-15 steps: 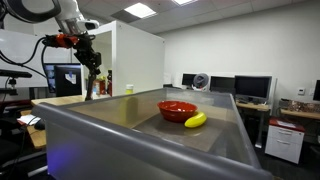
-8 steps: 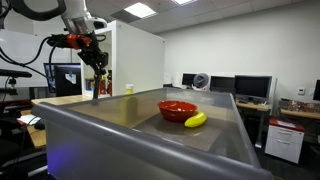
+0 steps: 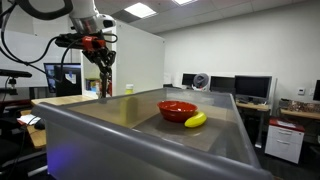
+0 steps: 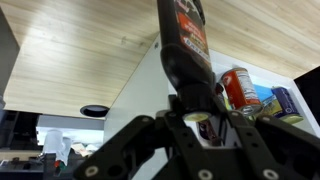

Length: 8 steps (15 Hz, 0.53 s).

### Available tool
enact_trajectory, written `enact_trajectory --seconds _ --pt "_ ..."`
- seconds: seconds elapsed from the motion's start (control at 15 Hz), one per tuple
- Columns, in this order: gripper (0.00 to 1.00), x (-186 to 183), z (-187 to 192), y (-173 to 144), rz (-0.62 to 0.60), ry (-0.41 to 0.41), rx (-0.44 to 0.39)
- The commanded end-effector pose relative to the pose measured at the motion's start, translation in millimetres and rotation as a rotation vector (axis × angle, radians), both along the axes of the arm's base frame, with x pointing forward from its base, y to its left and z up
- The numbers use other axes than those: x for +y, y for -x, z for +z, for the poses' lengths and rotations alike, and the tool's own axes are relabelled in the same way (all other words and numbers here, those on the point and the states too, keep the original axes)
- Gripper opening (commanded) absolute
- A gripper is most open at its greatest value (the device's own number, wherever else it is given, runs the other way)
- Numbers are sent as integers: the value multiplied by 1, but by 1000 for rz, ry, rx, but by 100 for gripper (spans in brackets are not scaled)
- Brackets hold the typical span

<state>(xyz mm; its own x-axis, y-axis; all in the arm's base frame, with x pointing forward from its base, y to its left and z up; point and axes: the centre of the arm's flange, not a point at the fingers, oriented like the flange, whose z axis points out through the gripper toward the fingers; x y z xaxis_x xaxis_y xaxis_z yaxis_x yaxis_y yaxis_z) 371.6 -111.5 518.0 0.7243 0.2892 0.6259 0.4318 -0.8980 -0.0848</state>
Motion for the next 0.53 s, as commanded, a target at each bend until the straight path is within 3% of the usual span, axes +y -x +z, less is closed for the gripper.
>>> enact_trajectory --seconds 0.0,0.47 --pt "8 -20 5 -7 81 -22 -37" --pt "8 -59 -6 -5 134 -5 -82"
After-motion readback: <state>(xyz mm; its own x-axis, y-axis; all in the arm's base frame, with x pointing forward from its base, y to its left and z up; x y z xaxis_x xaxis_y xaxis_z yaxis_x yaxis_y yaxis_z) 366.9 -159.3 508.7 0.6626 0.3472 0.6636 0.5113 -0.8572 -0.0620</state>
